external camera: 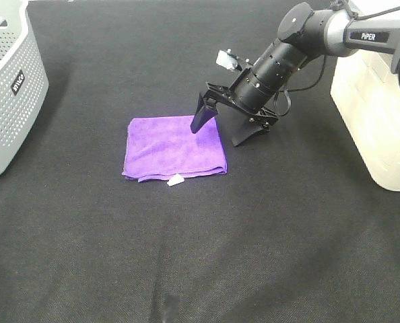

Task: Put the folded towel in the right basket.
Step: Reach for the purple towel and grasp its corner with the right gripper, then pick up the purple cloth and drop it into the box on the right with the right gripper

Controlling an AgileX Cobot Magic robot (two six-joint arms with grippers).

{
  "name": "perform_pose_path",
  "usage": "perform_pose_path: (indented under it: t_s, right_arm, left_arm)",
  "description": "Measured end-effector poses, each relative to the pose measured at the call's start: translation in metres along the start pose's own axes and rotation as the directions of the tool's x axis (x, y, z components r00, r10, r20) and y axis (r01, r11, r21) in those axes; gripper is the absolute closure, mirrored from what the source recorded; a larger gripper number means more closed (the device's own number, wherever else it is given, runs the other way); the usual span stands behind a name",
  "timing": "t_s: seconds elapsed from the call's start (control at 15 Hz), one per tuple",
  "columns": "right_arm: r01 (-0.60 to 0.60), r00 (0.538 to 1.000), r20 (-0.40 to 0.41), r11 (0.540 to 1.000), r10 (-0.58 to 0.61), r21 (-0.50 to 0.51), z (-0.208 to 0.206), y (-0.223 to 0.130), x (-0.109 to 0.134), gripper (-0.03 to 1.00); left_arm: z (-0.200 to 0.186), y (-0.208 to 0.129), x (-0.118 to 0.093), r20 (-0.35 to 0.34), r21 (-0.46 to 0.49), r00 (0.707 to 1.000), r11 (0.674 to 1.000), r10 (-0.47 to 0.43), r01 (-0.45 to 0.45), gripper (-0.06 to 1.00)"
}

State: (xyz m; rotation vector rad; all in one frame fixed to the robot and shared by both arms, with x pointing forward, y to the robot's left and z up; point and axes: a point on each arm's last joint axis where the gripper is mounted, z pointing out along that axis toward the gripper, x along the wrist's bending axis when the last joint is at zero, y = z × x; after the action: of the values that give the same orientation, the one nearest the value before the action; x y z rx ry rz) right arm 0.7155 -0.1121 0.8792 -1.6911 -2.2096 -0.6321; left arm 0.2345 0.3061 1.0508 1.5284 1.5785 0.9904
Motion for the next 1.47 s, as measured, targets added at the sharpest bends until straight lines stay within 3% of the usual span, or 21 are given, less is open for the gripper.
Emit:
perform_pose_path:
  t_s: [0.33,0.53,0.67,0.8,0.87,0.93,1.0,1.07,1.27,1.4,1.47]
  right_arm:
    - [0.029,1.000,0.000,1.000,-0.029,0.005,0.007,-0.001,0.002,0.01]
    - [-0.027,0.997,-0.074,1.000,0.028,0.012,0.030,-0.002,0.008,0.03]
    - [-0.034,0.993,-0.115,0.999,0.035,0.012,0.045,-0.004,0.024,0.11]
    - [0.027,0.996,-0.089,1.000,-0.027,0.002,0.060,-0.009,0.046,0.33]
    - [0.051,0.996,-0.069,0.999,-0.051,0.007,0.067,-0.011,0.050,0.52]
    - [0.053,0.997,-0.064,0.999,-0.052,0.009,0.067,-0.012,0.050,0.79]
    - [0.053,0.997,-0.063,0.999,-0.052,0.005,0.065,-0.011,0.050,0.86]
    - [0.060,0.996,-0.060,0.998,-0.060,0.004,0.060,-0.011,0.051,0.86]
    - [0.131,0.991,-0.029,0.989,-0.129,0.069,0.006,-0.006,0.055,0.86]
    - [0.163,0.986,-0.020,0.979,-0.167,-0.122,-0.092,0.017,0.068,0.86]
    - [0.184,0.982,0.016,0.929,-0.189,-0.321,-0.182,0.025,0.075,0.86]
  left_arm:
    - [0.000,0.000,0.000,0.000,0.000,1.000,1.000,0.000,0.000,-0.04]
    - [0.000,0.000,0.000,0.000,0.000,1.000,1.000,0.000,0.000,-0.04]
    - [0.000,0.000,0.000,0.000,0.000,1.000,1.000,0.000,0.000,-0.04]
    - [0.000,0.000,0.000,0.000,0.000,1.000,1.000,0.000,0.000,-0.04]
    - [0.000,0.000,0.000,0.000,0.000,1.000,1.000,0.000,0.000,-0.04]
    - [0.000,0.000,0.000,0.000,0.000,1.000,1.000,0.000,0.000,-0.04]
    - [0.000,0.000,0.000,0.000,0.000,1.000,1.000,0.000,0.000,-0.04]
    - [0.000,0.000,0.000,0.000,0.000,1.000,1.000,0.000,0.000,-0.04]
    - [0.000,0.000,0.000,0.000,0.000,1.000,1.000,0.000,0.000,-0.04]
    - [0.000,0.000,0.000,0.000,0.000,1.000,1.000,0.000,0.000,-0.04]
    - [0.000,0.000,0.000,0.000,0.000,1.000,1.000,0.000,0.000,-0.04]
